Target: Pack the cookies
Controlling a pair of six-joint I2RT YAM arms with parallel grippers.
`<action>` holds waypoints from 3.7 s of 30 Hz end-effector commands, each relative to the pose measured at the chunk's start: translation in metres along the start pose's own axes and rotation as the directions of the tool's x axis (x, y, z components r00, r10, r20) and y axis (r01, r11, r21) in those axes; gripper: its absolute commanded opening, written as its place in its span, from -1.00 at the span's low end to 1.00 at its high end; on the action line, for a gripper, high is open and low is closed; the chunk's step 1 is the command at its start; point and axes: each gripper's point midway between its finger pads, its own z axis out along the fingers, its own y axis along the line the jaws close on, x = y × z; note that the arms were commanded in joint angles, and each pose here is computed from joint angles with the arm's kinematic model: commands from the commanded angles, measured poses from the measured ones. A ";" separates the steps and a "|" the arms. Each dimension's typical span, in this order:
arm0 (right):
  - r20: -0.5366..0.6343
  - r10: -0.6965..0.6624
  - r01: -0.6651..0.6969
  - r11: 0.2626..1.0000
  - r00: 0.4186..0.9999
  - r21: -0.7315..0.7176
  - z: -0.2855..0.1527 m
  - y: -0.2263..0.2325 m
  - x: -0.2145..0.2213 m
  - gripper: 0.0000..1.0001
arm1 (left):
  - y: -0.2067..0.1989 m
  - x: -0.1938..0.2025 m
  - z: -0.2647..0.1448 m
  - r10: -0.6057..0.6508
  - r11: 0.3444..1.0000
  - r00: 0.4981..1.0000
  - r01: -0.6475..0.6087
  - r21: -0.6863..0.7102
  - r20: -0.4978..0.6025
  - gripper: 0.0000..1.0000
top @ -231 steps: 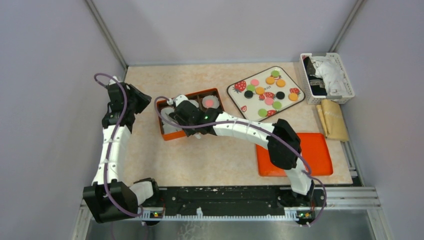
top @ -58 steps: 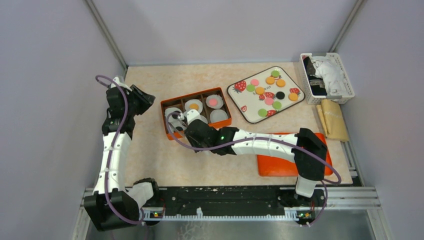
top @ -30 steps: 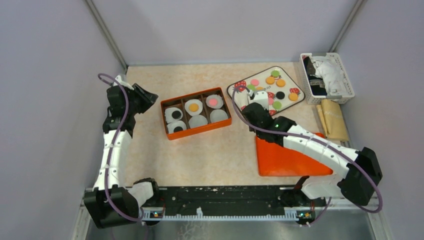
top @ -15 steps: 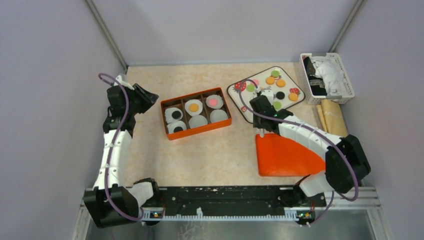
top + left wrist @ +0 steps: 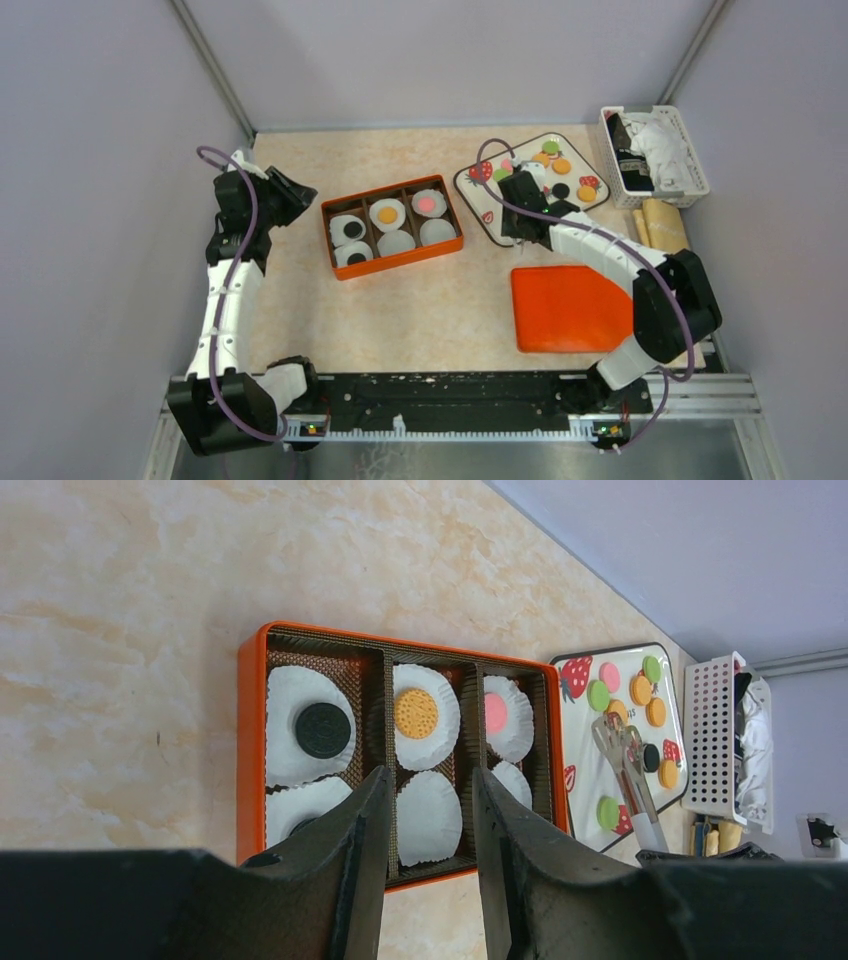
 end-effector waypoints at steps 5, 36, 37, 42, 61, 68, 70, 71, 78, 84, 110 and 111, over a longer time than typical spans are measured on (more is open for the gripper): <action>0.059 0.049 -0.052 0.998 0.997 0.043 0.006 -0.005 -0.033 -0.24 | -0.005 -0.013 0.001 0.026 0.999 0.999 -0.027 0.023 0.048 -0.16; 0.008 0.131 -0.132 0.990 0.991 0.043 0.055 -0.023 -0.058 -0.23 | -0.006 -0.011 0.001 0.018 0.999 0.999 -0.019 0.031 0.042 -0.16; 0.000 0.131 -0.131 0.991 0.991 0.041 0.058 -0.022 -0.056 -0.24 | -0.006 -0.011 0.001 0.018 0.999 0.999 -0.019 0.030 0.043 -0.16; -0.001 0.130 -0.130 0.991 0.991 0.029 0.060 -0.021 -0.055 -0.54 | -0.006 -0.011 0.000 0.020 0.999 0.999 -0.021 0.031 0.044 -0.16; 0.153 0.090 -0.062 0.981 0.984 -0.181 -0.051 0.009 -0.079 -1.00 | -0.010 -0.012 -0.002 0.018 0.999 0.999 -0.020 0.045 0.044 -0.19; 0.173 -0.024 0.083 0.937 0.985 -0.341 -0.114 0.068 -0.055 -1.00 | -0.013 -0.014 -0.004 0.013 0.999 0.999 -0.015 0.050 0.043 -0.20; 0.183 -0.061 0.131 0.910 0.981 -0.393 -0.132 0.092 -0.044 -1.00 | -0.014 -0.014 -0.005 0.011 0.998 0.999 -0.014 0.053 0.041 -0.20; 0.190 -0.081 0.155 0.896 0.978 -0.416 -0.140 0.104 -0.039 -1.00 | -0.014 -0.014 -0.005 0.009 0.999 0.999 -0.011 0.053 0.042 -0.20; 0.177 -0.187 0.254 0.814 0.966 -0.523 -0.156 0.170 0.004 -1.00 | -0.014 -0.012 -0.007 0.014 0.999 0.999 -0.016 0.050 0.039 -0.20; 0.154 -0.225 0.273 0.787 0.962 -0.553 -0.141 0.199 0.026 -1.00 | -0.012 -0.014 -0.009 0.025 0.999 0.998 -0.027 0.039 0.050 -0.19; 0.136 -0.222 0.260 0.807 0.966 -0.530 -0.145 0.194 0.055 -0.32 | -0.018 -0.016 -0.014 0.042 0.997 0.997 -0.046 0.068 0.066 -0.14; 0.139 -0.222 0.261 0.807 0.965 -0.529 -0.146 0.194 0.054 -0.32 | -0.019 -0.016 -0.015 0.044 0.997 0.997 -0.048 0.068 0.068 -0.13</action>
